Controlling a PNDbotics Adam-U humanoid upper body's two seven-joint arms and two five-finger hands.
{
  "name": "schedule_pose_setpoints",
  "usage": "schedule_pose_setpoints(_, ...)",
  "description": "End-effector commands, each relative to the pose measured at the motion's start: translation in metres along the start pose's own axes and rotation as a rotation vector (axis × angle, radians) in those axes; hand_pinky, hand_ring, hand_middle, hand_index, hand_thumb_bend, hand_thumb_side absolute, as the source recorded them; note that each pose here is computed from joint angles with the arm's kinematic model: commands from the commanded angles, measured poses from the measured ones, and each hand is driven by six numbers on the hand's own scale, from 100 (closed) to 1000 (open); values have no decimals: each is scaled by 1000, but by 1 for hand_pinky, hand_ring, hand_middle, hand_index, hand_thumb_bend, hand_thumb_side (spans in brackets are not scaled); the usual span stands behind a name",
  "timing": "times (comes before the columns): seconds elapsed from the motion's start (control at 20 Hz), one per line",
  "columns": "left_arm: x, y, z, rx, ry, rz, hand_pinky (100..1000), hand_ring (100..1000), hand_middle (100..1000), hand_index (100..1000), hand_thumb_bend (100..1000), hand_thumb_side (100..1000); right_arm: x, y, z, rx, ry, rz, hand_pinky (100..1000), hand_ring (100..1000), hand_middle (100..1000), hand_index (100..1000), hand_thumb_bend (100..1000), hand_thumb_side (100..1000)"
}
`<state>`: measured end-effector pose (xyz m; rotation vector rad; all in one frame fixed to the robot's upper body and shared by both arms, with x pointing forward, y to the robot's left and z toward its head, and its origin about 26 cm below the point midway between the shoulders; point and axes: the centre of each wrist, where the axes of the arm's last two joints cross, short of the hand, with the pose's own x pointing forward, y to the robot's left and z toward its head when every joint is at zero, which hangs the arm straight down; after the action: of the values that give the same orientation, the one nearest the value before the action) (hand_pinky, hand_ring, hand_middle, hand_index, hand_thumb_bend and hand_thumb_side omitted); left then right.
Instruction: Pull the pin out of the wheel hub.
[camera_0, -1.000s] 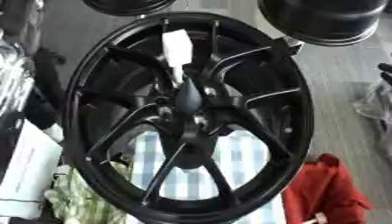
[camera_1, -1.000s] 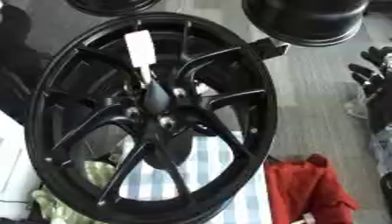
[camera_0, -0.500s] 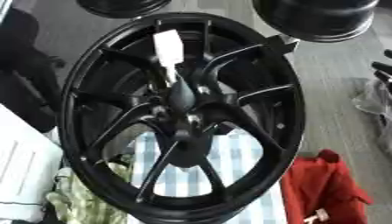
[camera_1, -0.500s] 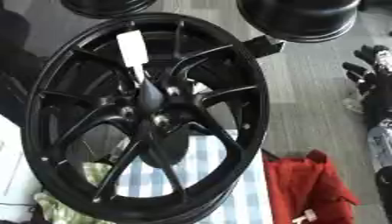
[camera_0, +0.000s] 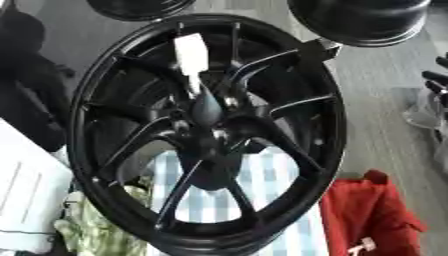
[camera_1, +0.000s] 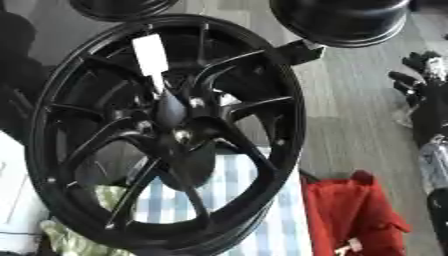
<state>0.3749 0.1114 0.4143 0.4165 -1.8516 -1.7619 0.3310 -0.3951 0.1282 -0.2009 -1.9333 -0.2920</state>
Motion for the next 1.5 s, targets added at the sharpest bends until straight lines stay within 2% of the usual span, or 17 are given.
schedule_pose_setpoints(0.05,9,8,-4,-59,8,-60,833,886,829,854,100,592,11,-7,-6,7,-25,38,911,758,825,831,100,749)
schedule_pose_setpoints(0.2,11,8,-10,-105,47,-89,837,881,821,849,108,557,10,-8,-5,8,-19,43,911,759,825,831,100,752)
schedule_pose_setpoints(0.35,10,7,-19,-140,82,-103,836,836,806,831,147,582,10,-8,-5,8,-17,46,911,759,825,831,100,752)
schedule_pose_setpoints(0.45,9,4,-25,-170,96,-107,838,816,800,821,166,632,10,-8,-5,8,-17,46,911,759,825,831,100,754)
schedule_pose_setpoints(0.7,2,-2,-34,-244,112,-94,852,826,805,825,207,656,10,-8,-5,10,-14,47,911,759,825,831,100,757)
schedule_pose_setpoints(0.85,-4,-9,-40,-279,121,-94,865,831,809,831,296,739,9,-8,-5,9,-12,48,911,759,824,831,100,759)
schedule_pose_setpoints(1.1,-11,-14,-45,-308,118,-103,877,836,806,828,425,817,9,-9,-5,7,-10,49,911,757,823,830,100,759)
schedule_pose_setpoints(1.25,-14,-16,-46,-319,117,-121,883,839,800,823,472,806,9,-9,-5,7,-10,48,910,756,822,830,100,759)
schedule_pose_setpoints(1.5,-17,-14,-44,-312,140,-169,891,844,799,824,502,771,10,-8,-6,11,-10,46,910,754,821,828,100,760)
